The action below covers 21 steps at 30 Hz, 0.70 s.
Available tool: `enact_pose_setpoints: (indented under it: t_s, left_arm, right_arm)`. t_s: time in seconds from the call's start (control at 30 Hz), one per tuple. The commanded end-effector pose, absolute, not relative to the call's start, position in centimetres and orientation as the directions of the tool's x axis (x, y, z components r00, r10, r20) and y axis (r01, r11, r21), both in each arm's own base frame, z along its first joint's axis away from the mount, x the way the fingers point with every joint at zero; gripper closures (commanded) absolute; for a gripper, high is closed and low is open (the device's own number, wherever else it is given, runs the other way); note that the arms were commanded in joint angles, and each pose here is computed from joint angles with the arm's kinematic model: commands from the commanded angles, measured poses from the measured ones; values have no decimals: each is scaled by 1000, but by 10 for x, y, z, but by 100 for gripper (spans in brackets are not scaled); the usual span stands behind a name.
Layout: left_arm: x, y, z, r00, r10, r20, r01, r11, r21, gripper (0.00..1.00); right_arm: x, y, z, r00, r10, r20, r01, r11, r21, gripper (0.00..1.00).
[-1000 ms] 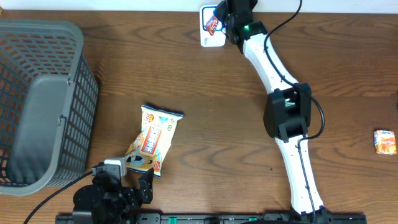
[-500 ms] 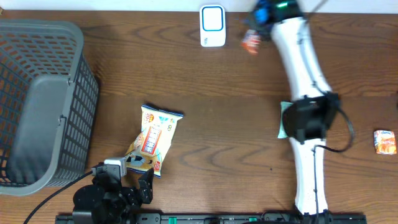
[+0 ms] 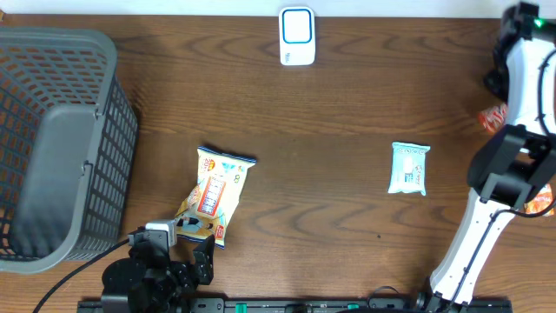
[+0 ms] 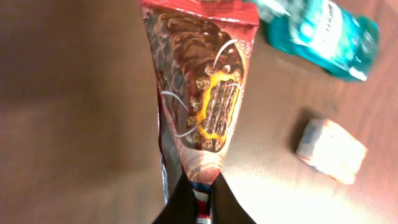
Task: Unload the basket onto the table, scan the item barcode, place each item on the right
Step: 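Carry the chocolate bar to the right edge and drop it, then move the right gripper back and grasp the mint-green wipes pack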
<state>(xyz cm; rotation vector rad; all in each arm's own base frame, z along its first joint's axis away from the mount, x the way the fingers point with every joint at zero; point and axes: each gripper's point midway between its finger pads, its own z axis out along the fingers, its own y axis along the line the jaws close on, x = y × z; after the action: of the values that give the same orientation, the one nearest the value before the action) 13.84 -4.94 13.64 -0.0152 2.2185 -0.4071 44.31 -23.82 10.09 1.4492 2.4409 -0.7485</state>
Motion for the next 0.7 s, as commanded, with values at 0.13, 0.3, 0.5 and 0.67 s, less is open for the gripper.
enact_pose_setpoints:
  t_s: [0.13, 0.3, 0.5, 0.67]
  left_arm:
    - [138, -52, 139, -626, -156, -764, 139, 942, -307, 2]
    - [138, -52, 139, -626, -156, -764, 139, 942, -307, 2]
    - [138, -52, 139, -626, -156, -764, 139, 942, -307, 2]
    - [138, -52, 139, -626, -156, -764, 139, 942, -307, 2]
  right_arm:
    - [420, -259, 132, -392, 774, -497, 910, 249, -331, 2]
    - [410, -249, 200, -333, 742, -581, 942, 227, -248, 1]
    - [407, -167, 232, -396, 811, -431, 913, 399, -90, 1]
    - [409, -94, 215, -544, 794, -272, 835, 545, -76, 1]
